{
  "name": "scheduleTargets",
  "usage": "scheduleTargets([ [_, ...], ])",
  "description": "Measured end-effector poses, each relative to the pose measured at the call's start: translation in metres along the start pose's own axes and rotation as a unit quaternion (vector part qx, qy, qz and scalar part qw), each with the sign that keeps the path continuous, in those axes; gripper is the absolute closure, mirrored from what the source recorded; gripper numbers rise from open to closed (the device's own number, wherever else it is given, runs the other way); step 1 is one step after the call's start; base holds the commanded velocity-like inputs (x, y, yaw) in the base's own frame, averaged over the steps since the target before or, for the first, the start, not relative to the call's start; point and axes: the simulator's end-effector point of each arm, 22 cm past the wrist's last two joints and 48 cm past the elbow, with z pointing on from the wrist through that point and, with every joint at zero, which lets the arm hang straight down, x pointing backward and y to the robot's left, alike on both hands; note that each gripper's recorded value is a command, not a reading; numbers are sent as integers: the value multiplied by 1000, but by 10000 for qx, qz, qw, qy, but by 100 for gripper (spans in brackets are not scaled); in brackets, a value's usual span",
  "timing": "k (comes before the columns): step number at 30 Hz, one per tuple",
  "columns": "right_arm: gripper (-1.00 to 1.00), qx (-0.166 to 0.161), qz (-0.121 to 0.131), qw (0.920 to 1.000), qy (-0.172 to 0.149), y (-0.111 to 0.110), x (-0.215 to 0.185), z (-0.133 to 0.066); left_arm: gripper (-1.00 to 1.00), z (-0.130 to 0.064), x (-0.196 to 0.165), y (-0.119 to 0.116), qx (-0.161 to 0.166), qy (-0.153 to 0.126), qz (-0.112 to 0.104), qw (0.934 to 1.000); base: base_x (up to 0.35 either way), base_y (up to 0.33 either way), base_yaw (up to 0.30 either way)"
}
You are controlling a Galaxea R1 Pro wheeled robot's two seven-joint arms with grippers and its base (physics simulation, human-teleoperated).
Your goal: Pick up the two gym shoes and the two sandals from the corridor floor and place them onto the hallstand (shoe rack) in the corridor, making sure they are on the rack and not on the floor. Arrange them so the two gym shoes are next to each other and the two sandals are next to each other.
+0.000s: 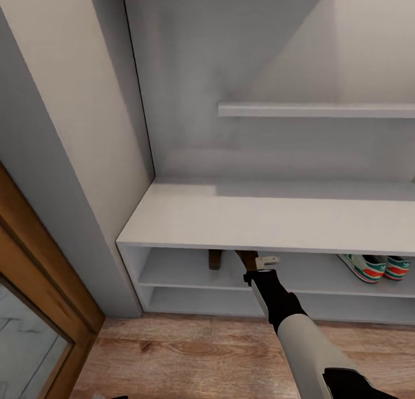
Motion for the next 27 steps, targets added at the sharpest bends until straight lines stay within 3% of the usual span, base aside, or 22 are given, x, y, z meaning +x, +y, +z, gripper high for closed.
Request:
scheduleTargets([
  [12,100,-25,-31,9997,224,6,23,18,-100,2,18,0,43,143,-201,9997,0,0,0],
  [27,100,-21,-40,9997,238,6,25,19,-100,1,19,1,29,144,-213,9997,9,0,0],
])
